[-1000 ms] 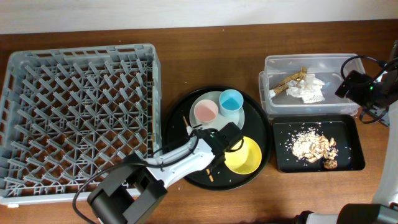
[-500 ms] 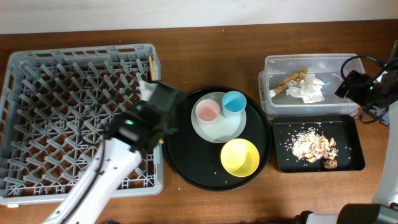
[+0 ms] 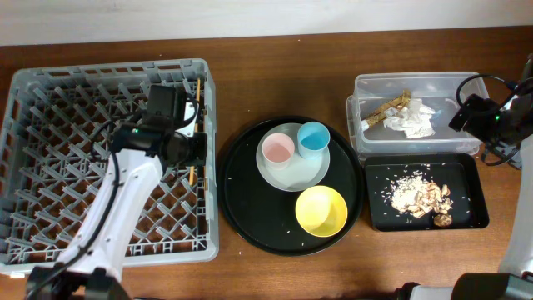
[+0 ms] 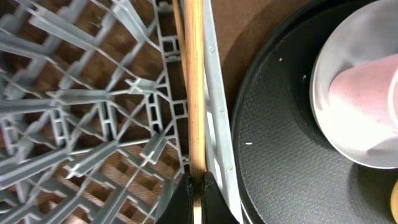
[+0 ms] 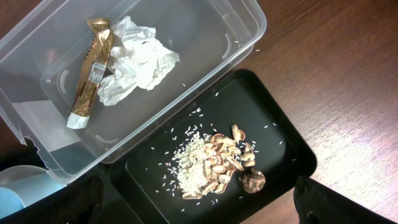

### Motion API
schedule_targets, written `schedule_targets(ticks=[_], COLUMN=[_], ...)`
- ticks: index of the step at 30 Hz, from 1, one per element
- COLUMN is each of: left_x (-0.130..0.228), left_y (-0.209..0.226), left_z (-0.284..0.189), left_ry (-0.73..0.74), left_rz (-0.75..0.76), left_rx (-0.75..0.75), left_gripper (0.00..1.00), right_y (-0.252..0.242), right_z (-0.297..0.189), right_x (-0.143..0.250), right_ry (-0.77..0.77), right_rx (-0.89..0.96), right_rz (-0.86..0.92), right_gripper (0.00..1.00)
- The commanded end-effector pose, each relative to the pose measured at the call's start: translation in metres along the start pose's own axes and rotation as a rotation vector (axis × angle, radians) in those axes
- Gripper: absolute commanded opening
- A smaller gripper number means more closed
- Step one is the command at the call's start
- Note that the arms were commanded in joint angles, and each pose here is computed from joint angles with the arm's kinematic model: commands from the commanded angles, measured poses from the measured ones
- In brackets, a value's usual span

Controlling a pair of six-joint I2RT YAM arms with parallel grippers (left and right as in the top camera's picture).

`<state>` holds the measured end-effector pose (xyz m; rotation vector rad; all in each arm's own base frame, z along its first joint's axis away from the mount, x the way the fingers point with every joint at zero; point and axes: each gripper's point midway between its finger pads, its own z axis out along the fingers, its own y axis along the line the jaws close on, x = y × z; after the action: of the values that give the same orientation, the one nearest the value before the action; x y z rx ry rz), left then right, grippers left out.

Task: Sort waste into correct bins and load items into the dishwasher rack
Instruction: 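Place second chopstick into the dish rack with left gripper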

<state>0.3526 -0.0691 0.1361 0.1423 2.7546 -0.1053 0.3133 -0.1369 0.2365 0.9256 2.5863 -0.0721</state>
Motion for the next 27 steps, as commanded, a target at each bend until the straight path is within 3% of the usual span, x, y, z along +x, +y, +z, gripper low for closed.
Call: schedule_targets(ticks=[1, 15, 17, 18, 21, 25, 27], left_x=[-0.003, -0.001, -0.001, -0.001, -0.001, -0.007, -0.017], left_y=[0.001, 0.013, 0.014, 0.014, 0.015, 0.01, -0.006], left_z=[0.012, 0.017, 0.017, 0.017, 0.017, 0.01, -0.008], left_ry=[0.017, 0.02, 0.019, 0.019, 0.019, 0.0, -0.03], left_rz=[-0.067, -0.136, -0.136, -0.136, -0.136, -0.134, -0.126], left_rx=[-0.001, -0.072, -0.079, -0.079, -0.08, -0.061, 0.019], left_gripper=[0.0, 0.02, 0.22, 0.24, 0.47, 0.49, 0.55], right_y=[-0.003, -0.003, -0.003, -0.003, -0.003, -0.003, -0.003], right_z=[-0.005, -0.005, -0.005, -0.005, -0.005, -0.005, -0.005], right_x=[-0.004, -0.004, -0.004, -0.004, -0.004, -0.004, -0.004], right_ry=[-0.022, -0.022, -0.022, -0.022, -0.022, -0.022, -0.022], right_rx=[0.011, 0.011, 0.011, 0.011, 0.011, 0.011, 0.011], right_rz=[0.004, 0.004, 0.004, 0.004, 0.004, 0.004, 0.004], right_gripper=[0.99, 0.99, 0.99, 0.99, 0.99, 0.99, 0.98])
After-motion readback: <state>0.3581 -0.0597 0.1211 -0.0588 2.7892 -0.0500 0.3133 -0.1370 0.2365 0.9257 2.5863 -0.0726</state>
